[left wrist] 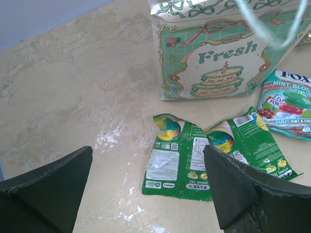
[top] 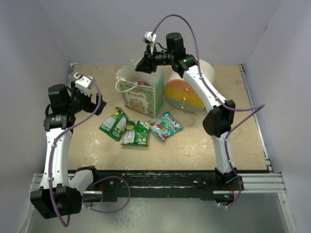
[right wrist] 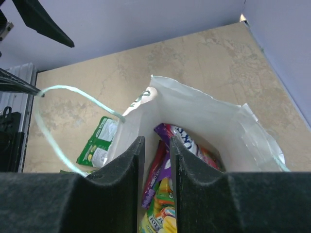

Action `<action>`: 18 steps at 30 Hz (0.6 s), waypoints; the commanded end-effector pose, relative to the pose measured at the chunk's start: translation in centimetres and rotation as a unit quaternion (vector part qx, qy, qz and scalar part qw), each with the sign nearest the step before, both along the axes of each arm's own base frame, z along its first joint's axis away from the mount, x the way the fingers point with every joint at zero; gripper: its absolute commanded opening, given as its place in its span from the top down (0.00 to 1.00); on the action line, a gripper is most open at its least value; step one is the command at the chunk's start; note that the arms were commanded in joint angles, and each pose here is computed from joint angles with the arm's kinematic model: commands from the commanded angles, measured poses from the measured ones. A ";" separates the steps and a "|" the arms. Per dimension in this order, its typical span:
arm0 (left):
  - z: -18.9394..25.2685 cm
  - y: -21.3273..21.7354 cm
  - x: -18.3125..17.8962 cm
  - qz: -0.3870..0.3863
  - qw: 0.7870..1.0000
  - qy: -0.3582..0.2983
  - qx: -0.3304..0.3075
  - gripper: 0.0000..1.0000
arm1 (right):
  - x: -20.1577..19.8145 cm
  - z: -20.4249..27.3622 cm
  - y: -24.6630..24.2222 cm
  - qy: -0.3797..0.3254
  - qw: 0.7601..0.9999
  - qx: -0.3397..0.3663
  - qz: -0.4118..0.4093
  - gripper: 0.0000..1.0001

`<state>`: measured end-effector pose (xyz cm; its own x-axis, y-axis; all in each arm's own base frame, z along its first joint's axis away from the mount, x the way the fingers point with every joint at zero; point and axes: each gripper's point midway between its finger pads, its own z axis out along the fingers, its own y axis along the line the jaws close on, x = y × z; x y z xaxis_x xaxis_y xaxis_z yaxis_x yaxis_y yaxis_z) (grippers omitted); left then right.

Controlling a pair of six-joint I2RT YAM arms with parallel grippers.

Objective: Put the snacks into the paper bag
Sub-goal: Place the snack in the paper bag.

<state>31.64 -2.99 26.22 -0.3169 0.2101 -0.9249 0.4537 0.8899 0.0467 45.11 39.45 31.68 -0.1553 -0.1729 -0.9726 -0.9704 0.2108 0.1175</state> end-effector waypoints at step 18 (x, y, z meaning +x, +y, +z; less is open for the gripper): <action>2.2 0.5 0.1 0.004 0.999 -0.047 0.020 0.01 | -7.0 5.8 -6.5 -0.098 0.993 -0.063 -0.030 0.57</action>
<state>31.52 -2.94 26.51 -0.3033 0.2210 -0.9269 0.4544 0.8886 0.0631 40.66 35.70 35.46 -0.0785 -0.2368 -0.9684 -0.9689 0.2466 0.0182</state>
